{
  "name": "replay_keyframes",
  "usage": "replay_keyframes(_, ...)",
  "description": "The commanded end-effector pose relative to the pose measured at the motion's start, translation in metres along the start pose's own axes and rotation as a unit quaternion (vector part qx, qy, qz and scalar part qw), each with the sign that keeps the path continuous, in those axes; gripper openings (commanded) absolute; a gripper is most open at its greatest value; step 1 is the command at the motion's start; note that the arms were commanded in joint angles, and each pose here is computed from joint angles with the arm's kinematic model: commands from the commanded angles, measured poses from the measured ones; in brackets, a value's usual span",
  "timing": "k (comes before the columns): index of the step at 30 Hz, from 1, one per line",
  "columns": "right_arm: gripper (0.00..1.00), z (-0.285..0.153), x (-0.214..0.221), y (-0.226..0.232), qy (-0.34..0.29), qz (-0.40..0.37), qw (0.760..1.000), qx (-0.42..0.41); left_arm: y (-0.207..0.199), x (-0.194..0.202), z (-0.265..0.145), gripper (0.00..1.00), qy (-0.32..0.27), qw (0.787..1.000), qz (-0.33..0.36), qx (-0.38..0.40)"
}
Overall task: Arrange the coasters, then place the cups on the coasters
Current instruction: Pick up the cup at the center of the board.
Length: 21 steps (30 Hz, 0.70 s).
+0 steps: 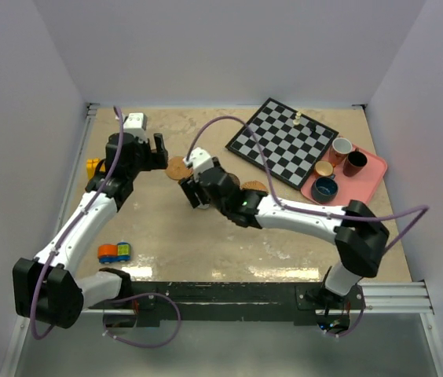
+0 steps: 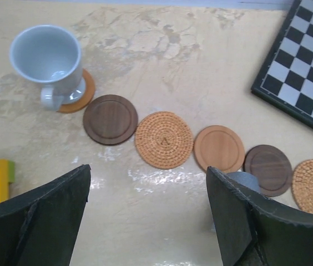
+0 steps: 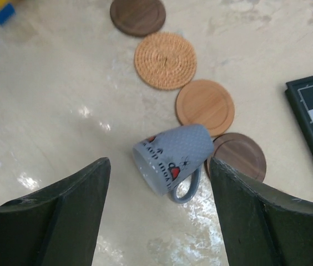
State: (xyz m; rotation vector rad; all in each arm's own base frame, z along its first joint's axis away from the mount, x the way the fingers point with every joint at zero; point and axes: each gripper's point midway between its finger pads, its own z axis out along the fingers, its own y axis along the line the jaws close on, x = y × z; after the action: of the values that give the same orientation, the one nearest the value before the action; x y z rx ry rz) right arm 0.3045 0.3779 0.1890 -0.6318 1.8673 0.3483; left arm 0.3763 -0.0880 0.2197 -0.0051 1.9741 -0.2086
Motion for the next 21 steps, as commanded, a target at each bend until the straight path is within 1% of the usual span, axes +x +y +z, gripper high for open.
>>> replay_keyframes(1,0.76,0.009,0.024,-0.007,0.039,-0.092,0.992,0.083,0.024,-0.005,-0.011,0.89,-0.010,0.998,0.037,-0.040)
replay_keyframes(2,0.77,0.012,0.029,-0.004,0.047,-0.118,0.988,0.085,0.028,-0.003,-0.011,0.89,-0.015,0.998,0.035,-0.047)
replay_keyframes(5,0.77,0.018,0.043,0.000,0.059,-0.150,0.981,0.109,0.043,0.006,-0.009,0.90,0.001,0.997,0.029,-0.069)
replay_keyframes(9,0.77,0.026,0.056,0.003,0.068,-0.187,0.971,0.134,0.043,0.006,-0.009,0.90,-0.001,0.997,0.030,-0.069)
replay_keyframes(13,0.76,0.029,0.073,-0.002,0.084,-0.233,0.952,0.179,0.043,0.007,-0.009,0.90,0.001,0.997,0.029,-0.067)
replay_keyframes(16,0.75,0.034,0.080,-0.006,0.083,-0.240,0.945,0.204,0.043,0.004,-0.011,0.90,-0.004,0.997,0.029,-0.067)
replay_keyframes(18,0.72,0.037,0.085,-0.007,0.086,-0.247,0.941,0.214,0.044,0.002,-0.013,0.90,-0.008,0.997,0.029,-0.069)
replay_keyframes(21,0.57,0.041,0.088,-0.009,0.087,-0.251,0.937,0.229,0.046,0.002,-0.015,0.90,-0.011,0.997,0.030,-0.075)
